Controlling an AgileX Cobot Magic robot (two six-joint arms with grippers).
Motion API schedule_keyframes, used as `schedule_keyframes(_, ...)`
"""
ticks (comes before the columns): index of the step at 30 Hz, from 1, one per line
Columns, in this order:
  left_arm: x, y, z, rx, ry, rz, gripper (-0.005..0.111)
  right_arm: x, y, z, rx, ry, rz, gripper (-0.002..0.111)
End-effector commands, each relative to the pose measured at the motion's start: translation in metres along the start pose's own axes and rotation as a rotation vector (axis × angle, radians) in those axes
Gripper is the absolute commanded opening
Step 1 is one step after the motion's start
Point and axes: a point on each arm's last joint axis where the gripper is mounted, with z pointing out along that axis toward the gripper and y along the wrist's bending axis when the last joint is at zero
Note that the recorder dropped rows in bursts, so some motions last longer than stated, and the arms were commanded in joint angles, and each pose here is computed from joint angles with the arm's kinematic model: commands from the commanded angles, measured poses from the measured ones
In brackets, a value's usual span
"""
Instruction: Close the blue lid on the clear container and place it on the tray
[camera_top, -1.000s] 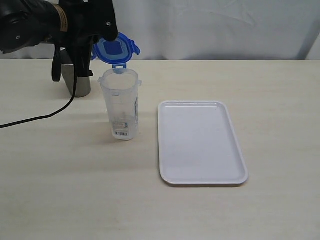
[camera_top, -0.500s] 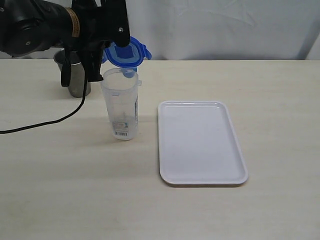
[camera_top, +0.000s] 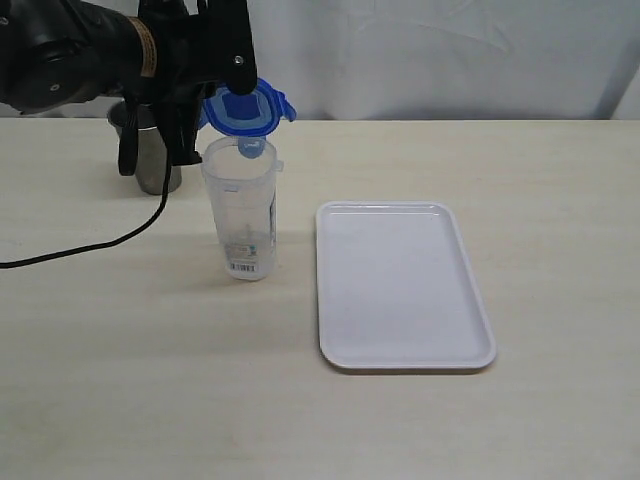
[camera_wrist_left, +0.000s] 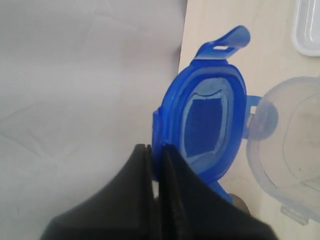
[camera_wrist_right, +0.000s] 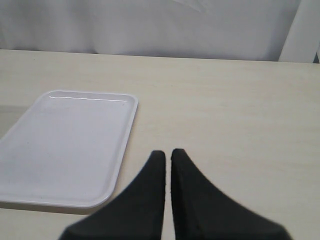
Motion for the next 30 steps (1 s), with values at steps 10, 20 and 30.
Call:
schedule_keyframes(10,-0.006,0.013,-0.028,-0.046,0.013,-0.061,0.000,0.000,0.000,0.000,0.003,-0.004,0.004,0.005)
schedule_keyframes(20,-0.014,0.017,-0.030,-0.099,-0.048,-0.085,0.000,0.000,0.000,0.000,0.003,-0.004,0.004,0.005)
schedule_keyframes(30,-0.003,0.003,0.000,-0.093,0.079,-0.093,0.000,0.000,0.000,0.000,0.003,-0.004,0.004,0.005)
